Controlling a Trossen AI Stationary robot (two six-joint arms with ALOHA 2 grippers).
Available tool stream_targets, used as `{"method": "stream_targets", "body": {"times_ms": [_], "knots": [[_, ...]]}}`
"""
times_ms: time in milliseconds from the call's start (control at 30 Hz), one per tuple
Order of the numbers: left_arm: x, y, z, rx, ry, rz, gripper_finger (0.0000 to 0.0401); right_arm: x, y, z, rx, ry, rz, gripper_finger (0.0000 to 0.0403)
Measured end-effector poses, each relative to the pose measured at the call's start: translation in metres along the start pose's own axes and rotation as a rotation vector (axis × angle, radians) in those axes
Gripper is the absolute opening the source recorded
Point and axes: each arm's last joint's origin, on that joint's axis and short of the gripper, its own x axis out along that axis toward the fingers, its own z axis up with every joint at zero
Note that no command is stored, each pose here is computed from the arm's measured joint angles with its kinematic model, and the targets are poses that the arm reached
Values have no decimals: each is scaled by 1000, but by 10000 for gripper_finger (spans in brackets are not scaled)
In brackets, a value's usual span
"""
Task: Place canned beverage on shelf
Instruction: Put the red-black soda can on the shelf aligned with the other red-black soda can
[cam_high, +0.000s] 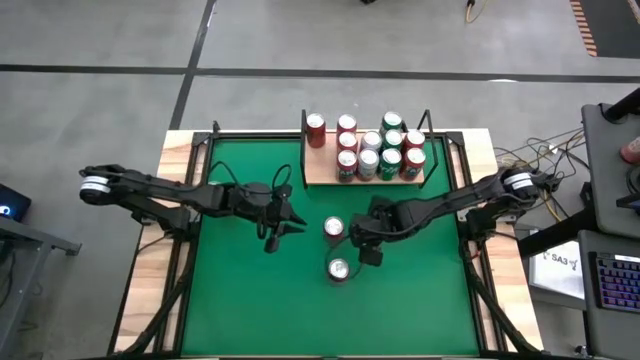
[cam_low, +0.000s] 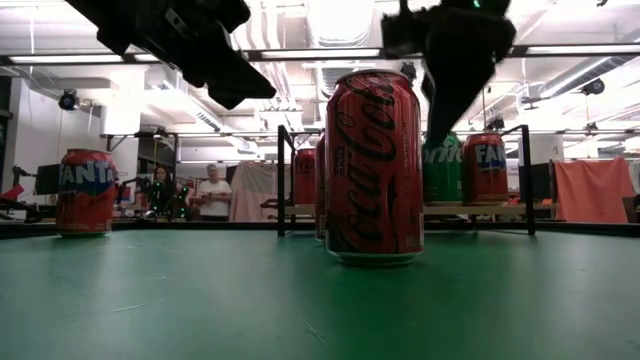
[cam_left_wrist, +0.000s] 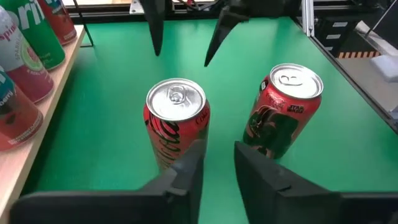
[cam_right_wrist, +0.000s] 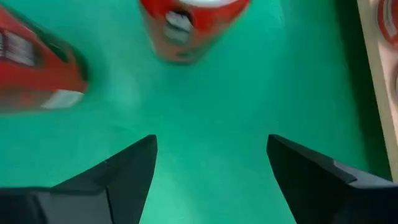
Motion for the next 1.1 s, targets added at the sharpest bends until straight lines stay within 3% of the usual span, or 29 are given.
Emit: {"method": "stream_targets", "body": {"times_ms": [333,500,1100], "knots": [[22,3,-14,20,45,-2,202,30,-5,-28,-11,-265,91,274],[41,5,-26,32,75,-4,244,43,-5,-33,14,-358,74,274],[75,9,-44,16,53,1,251,52,-1,-20,8,-614,57,274]]}}
